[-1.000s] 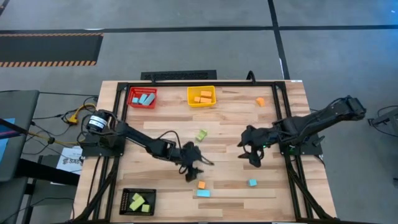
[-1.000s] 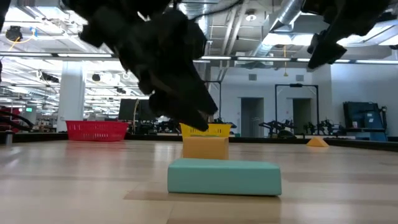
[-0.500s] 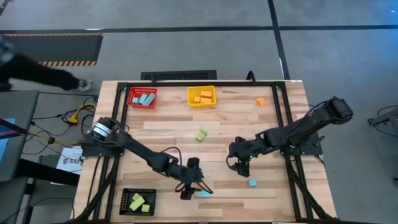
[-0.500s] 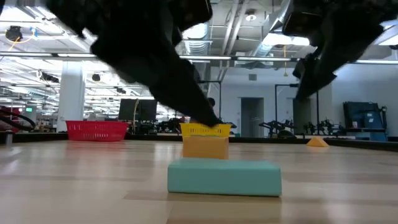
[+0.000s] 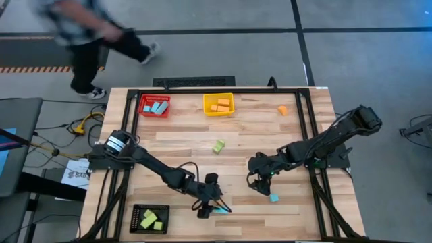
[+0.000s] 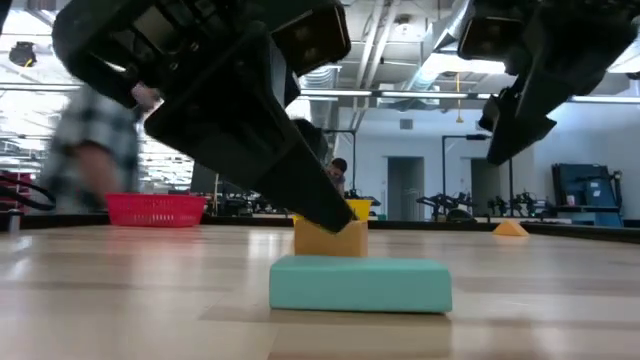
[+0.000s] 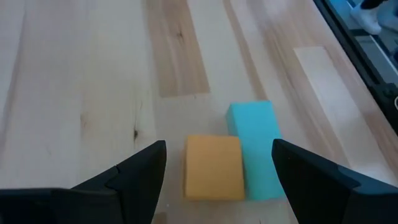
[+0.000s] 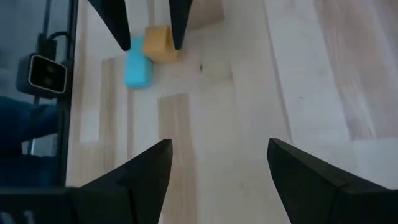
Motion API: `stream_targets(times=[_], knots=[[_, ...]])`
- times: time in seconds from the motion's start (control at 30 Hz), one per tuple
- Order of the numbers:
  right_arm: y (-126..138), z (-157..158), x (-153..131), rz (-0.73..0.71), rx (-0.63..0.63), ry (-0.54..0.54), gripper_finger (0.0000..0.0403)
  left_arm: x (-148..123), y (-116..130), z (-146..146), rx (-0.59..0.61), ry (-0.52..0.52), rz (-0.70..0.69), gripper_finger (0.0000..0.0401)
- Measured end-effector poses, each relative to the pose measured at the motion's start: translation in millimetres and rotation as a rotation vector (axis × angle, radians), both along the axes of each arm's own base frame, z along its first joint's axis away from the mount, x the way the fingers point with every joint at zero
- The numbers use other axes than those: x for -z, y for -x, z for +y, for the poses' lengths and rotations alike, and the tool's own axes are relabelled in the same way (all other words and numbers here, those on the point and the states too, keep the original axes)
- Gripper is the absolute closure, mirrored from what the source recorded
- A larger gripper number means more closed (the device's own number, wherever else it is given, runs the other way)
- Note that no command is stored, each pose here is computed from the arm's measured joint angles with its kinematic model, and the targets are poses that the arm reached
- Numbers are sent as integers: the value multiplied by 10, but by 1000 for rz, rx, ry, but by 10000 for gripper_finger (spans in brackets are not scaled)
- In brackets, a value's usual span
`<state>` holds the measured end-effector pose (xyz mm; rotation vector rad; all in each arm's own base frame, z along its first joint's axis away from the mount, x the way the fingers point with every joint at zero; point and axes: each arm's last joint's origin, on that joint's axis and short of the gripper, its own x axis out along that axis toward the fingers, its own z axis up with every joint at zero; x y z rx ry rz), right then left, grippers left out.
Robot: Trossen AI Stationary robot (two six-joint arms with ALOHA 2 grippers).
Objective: Sort & place blocks by color
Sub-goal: Put the wooden blue block into the red bin
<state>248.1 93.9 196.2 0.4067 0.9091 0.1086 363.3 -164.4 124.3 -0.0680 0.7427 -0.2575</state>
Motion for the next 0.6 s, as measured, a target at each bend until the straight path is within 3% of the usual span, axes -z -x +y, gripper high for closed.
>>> stream_targets(times=[0.2,0.3,0.6], knots=[[-32,17,-4,-30,-1,-10,122,-198,-79,-56,19,-12,-73,122],[-40,17,-11,-41,4,-9,122,-296,-102,-155,83,-70,-99,122],[-39,17,-9,-44,-8,2,122,-188,-121,-256,193,-137,-114,122]])
